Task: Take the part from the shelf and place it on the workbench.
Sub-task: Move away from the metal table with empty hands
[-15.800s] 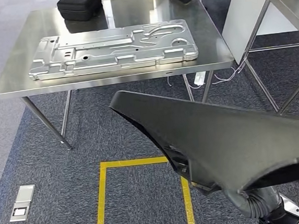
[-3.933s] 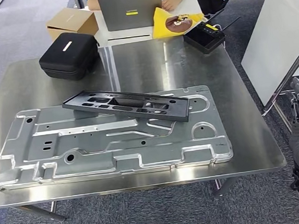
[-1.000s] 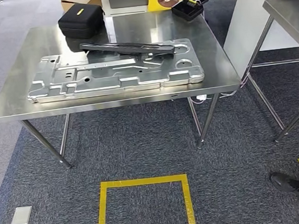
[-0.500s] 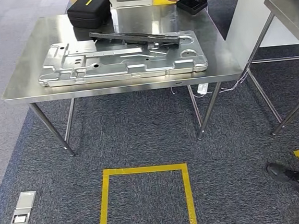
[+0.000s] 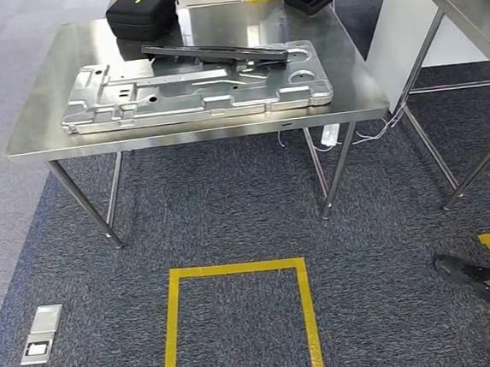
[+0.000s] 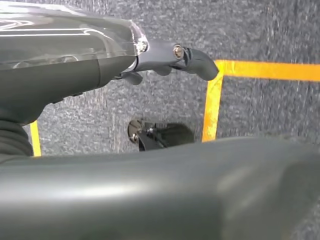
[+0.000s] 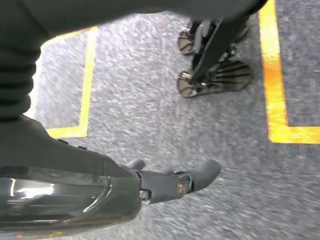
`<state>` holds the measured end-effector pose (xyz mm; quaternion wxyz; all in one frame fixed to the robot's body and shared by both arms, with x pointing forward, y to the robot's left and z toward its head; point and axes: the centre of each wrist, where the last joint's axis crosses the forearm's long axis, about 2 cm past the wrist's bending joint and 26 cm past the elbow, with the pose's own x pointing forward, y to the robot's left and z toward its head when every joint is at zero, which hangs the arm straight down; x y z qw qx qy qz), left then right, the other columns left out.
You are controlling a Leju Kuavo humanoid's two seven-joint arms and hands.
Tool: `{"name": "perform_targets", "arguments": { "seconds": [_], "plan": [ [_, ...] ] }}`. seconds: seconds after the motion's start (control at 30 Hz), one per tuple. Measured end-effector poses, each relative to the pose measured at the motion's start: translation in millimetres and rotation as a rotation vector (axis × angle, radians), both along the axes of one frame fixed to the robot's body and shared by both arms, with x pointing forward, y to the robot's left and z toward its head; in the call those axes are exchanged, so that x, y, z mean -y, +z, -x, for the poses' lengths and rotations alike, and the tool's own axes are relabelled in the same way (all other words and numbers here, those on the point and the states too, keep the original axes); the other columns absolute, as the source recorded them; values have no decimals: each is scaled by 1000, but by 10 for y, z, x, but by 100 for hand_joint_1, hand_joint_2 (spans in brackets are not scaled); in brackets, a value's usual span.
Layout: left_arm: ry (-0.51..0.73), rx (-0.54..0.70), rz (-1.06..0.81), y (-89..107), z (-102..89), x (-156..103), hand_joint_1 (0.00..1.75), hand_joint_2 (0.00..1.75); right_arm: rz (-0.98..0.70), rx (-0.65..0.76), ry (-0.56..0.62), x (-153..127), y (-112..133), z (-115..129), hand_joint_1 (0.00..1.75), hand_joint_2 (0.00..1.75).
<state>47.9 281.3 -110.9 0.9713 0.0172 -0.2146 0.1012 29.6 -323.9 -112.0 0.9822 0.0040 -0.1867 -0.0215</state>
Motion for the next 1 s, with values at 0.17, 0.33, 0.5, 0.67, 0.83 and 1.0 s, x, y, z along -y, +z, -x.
{"name": "perform_targets", "arguments": {
  "seconds": [0.17,0.33,0.5,0.67,0.83,1.0],
  "plan": [
    [4,23,0,-2,14,-4,0,175,-31,-38,-22,-22,-2,7,0,175],
    [6,39,5,-1,8,-6,0,175,-48,-68,-39,-51,-3,9,0,175],
    [5,27,8,-3,20,-3,0,175,-51,-59,-56,-52,-3,9,0,175],
    [-1,15,6,-1,8,-21,0,175,-61,-70,-73,-58,-11,113,0,175],
    [3,25,-23,14,-86,-108,0,175,-58,-113,-82,-78,-22,298,0,175],
    [-5,22,-48,24,-127,-192,0,175,-50,-146,-80,-100,-25,406,0,175]
  ]
}}
